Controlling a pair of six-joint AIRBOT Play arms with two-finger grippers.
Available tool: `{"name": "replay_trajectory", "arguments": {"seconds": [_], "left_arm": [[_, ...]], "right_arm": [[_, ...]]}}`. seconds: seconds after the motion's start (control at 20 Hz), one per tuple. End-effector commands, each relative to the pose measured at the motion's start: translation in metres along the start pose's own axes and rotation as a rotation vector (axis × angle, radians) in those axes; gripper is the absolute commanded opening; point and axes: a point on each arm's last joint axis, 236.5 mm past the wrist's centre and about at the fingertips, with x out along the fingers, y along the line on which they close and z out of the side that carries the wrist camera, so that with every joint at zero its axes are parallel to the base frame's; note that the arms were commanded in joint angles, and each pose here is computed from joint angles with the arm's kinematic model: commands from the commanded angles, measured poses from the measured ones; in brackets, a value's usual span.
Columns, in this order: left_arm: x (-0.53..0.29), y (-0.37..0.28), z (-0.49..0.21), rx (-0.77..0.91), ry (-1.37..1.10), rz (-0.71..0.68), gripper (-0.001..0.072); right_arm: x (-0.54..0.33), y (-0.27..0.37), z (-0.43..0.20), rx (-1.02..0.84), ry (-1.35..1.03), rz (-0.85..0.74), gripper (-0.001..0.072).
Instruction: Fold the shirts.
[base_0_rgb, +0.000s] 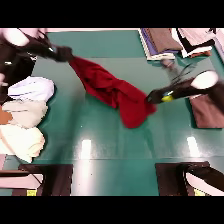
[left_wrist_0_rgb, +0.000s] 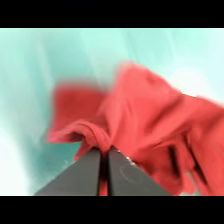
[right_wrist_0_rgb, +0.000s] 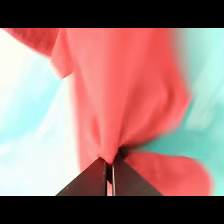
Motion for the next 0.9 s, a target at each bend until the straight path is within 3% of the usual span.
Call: {"name": "replay_trajectory", "arguments": {"seconds": [0.0, 0.25, 0.4, 0.6, 0.85], "left_arm": [[-0.141, -0.044, 0.067, 0.157, -0.291, 0.053, 0.0029], [-0.341, -0.122, 0.09, 0.308, -0.683, 0.049, 0.0029], [-0.379, -0.138, 0.079, 0.332, -0.745, 0.043, 0.0029], [-0.311, -0.114, 0.067, 0.292, -0.561, 0.042, 0.0029], [-0.096, -0.022, 0.001, 0.134, -0.079, 0.063, 0.003]], "right_arm": [[-0.13, 0.005, 0.046, -0.092, -0.247, -0.149, 0.0015], [-0.271, 0.036, 0.057, -0.136, -0.532, -0.291, 0.0014], [-0.304, 0.039, 0.053, -0.123, -0.56, -0.354, 0.0014], [-0.293, 0.018, 0.064, -0.048, -0.471, -0.341, 0.0014], [-0.165, -0.076, 0.05, 0.21, -0.11, -0.241, 0.0014]]}}
